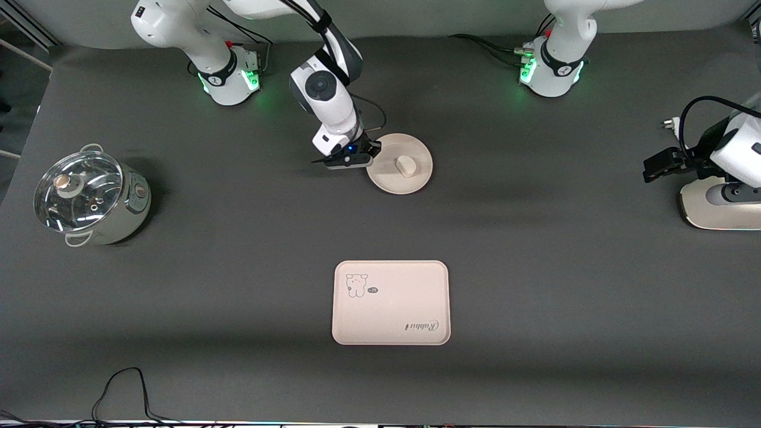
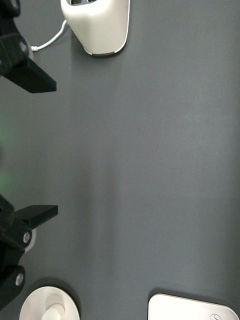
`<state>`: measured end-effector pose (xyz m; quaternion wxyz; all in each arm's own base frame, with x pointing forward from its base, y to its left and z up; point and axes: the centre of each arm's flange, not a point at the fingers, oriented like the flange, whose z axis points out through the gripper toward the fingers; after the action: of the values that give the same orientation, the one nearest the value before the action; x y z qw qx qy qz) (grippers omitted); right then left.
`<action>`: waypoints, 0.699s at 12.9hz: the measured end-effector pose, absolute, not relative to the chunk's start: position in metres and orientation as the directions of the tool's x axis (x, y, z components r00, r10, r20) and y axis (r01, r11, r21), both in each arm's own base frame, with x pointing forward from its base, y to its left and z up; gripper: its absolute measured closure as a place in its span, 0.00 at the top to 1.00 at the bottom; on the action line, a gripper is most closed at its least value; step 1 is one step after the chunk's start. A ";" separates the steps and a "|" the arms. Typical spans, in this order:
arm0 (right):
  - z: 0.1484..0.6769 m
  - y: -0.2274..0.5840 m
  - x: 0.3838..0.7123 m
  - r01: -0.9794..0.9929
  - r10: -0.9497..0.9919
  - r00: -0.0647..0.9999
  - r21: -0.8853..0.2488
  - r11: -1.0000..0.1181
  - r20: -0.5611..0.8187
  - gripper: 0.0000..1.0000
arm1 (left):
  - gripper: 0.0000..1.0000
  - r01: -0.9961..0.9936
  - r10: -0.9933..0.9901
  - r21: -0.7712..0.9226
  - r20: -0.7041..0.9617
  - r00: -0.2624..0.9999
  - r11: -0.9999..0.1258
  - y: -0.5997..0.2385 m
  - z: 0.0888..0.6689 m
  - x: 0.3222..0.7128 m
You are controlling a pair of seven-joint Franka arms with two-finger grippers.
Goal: Place bun in plate and plate on tray
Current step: 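Lower the right gripper and grasp the plate rim, then carry the plate with the right gripper and lower it onto the tray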
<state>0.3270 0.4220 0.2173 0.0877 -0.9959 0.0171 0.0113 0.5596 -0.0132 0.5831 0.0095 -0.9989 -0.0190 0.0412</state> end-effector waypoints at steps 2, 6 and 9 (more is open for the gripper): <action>0.248 0.414 0.339 -0.021 -0.013 0.999 -0.196 -0.980 -0.041 0.04 | 1.00 0.037 0.039 -0.021 -0.082 0.996 -0.999 -0.013 0.583 0.560; 0.323 0.400 0.350 0.018 0.033 0.998 -0.262 -0.965 -0.053 0.04 | 1.00 0.037 0.039 -0.021 -0.082 0.996 -0.999 -0.013 0.583 0.560; 0.344 0.397 0.362 0.024 0.034 0.999 -0.292 -0.956 -0.027 0.04 | 1.00 0.037 0.039 -0.021 -0.082 0.996 -0.999 -0.013 0.583 0.560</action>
<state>0.3621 0.3966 0.3439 0.1472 -0.9889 -0.0146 0.0159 0.5596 -0.0132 0.5830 0.0095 -0.9989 -0.0189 0.0412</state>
